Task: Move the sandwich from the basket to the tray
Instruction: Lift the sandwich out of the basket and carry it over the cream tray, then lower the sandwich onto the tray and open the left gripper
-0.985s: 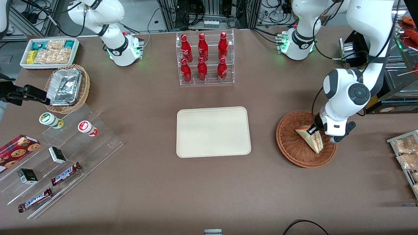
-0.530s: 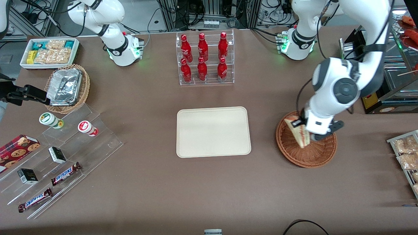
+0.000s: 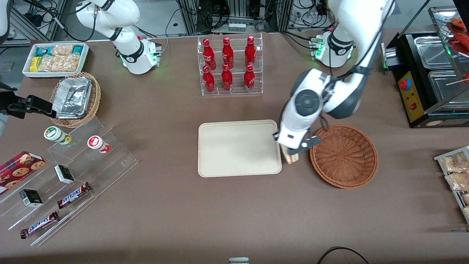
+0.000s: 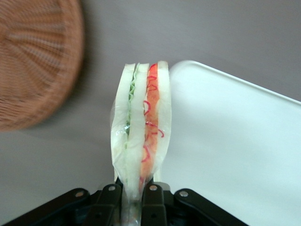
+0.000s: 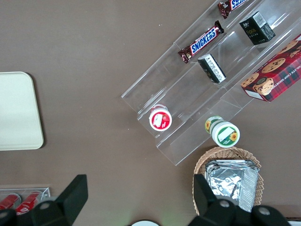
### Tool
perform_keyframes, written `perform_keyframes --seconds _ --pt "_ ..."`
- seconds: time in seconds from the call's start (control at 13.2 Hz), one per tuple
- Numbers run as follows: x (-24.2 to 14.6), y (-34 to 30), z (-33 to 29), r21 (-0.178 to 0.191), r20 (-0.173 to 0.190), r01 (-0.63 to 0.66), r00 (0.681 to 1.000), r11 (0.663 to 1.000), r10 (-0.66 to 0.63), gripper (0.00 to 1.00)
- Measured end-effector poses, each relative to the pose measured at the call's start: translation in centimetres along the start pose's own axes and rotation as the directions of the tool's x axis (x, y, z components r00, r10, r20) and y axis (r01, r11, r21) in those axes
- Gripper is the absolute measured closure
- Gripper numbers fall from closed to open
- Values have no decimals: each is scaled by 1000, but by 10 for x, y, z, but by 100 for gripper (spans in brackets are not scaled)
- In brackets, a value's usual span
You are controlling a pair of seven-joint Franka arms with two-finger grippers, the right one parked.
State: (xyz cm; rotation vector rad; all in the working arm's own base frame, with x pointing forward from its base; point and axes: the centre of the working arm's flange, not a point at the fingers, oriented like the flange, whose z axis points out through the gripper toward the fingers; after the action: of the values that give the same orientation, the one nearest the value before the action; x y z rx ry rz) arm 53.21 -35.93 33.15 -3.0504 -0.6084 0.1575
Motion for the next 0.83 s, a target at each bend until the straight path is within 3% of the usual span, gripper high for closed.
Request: perform_keyframes --seconds 0.61,0.83 --pt "-58 124 46 -44 5 9 1000 999 -9 85" --pt "-70 144 65 -42 8 5 1000 999 -5 85"
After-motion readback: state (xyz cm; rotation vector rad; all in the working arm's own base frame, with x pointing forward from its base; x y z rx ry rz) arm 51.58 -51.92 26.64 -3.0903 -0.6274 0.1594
